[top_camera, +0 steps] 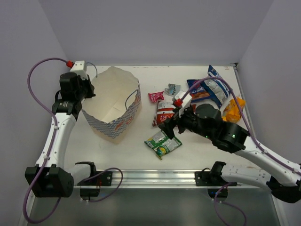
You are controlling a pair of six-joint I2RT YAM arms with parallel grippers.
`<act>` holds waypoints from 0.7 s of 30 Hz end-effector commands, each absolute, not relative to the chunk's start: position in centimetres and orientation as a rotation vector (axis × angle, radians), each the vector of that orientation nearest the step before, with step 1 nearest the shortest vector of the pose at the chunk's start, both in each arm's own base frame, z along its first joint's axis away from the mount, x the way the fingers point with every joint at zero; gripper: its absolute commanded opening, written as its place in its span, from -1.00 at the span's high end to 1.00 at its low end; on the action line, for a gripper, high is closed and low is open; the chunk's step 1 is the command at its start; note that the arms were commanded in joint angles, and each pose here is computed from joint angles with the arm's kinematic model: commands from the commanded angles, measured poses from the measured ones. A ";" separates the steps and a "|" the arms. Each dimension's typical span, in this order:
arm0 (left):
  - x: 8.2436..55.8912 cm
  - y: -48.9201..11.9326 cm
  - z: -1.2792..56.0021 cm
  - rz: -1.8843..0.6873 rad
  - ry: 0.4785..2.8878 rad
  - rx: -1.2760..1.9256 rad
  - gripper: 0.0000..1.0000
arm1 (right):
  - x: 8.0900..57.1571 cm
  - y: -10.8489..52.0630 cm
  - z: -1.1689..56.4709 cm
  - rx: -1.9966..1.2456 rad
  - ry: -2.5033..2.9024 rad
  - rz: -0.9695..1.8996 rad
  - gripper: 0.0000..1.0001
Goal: Take the snacks out of the paper bag
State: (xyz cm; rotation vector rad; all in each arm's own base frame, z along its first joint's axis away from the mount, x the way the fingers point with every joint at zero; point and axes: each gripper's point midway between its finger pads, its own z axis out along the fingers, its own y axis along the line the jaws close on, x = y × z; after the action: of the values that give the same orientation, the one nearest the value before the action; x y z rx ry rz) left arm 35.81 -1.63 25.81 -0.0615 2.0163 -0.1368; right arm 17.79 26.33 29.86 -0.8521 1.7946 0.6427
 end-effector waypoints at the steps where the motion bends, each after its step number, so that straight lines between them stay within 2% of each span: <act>1: 39.3 0.1 29.9 -0.148 1.880 -0.162 1.00 | 18.0 23.6 31.2 -0.728 1.796 0.595 -0.98; 14: 45.9 6.5 30.1 -0.192 1.819 -0.345 1.00 | 17.1 19.1 30.7 -0.628 1.794 0.527 -0.98; 16: 46.7 6.7 29.4 -0.198 1.845 -0.341 0.79 | 17.1 19.0 30.7 -0.625 1.796 0.525 -0.98; 17: 46.8 7.0 29.4 -0.191 1.851 -0.334 0.64 | 17.1 18.9 30.8 -0.624 1.794 0.524 -0.98; 18: 46.9 7.1 29.1 -0.186 1.859 -0.331 0.39 | 17.1 18.9 30.7 -0.623 1.796 0.522 -0.98; 20: 46.8 7.5 29.0 -0.167 1.874 -0.326 0.17 | 17.1 18.9 30.9 -0.627 1.791 0.522 -0.98; 21: 46.6 7.5 29.2 -0.160 1.872 -0.322 -0.03 | 17.2 18.9 30.9 -0.627 1.791 0.520 -0.98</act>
State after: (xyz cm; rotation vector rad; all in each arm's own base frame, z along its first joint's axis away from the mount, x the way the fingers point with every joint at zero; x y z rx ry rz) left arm 46.08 7.22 25.32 -0.3738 1.9620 -0.1627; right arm 16.83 19.20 30.61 -0.6586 1.7914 0.5340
